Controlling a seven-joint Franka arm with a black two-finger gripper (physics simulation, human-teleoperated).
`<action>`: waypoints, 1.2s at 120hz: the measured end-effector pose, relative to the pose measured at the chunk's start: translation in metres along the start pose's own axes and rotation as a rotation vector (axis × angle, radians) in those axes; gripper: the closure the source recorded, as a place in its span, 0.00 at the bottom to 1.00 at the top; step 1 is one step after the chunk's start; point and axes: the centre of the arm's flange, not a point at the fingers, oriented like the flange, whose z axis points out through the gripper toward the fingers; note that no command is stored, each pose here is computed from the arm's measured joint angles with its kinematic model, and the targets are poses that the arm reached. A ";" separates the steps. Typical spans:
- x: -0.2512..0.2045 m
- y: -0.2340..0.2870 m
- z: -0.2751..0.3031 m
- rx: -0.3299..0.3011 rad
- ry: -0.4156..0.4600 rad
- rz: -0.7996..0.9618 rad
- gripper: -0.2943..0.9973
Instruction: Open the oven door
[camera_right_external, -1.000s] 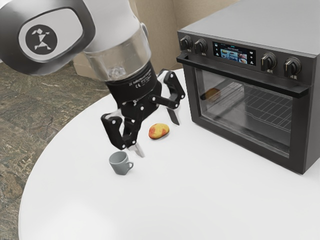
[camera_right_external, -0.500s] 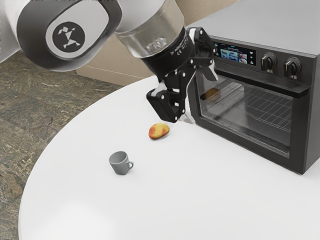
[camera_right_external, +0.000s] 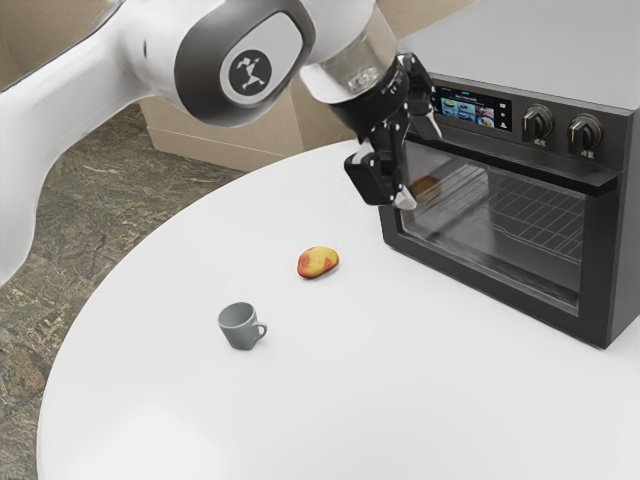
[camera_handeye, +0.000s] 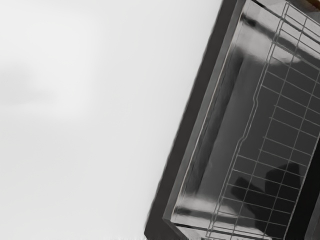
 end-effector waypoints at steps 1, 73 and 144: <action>0.000 0.001 0.002 0.000 -0.002 0.002 0.23; 0.030 0.061 0.056 -0.125 -0.035 0.070 0.23; 0.049 0.083 0.085 -0.189 -0.038 0.114 0.23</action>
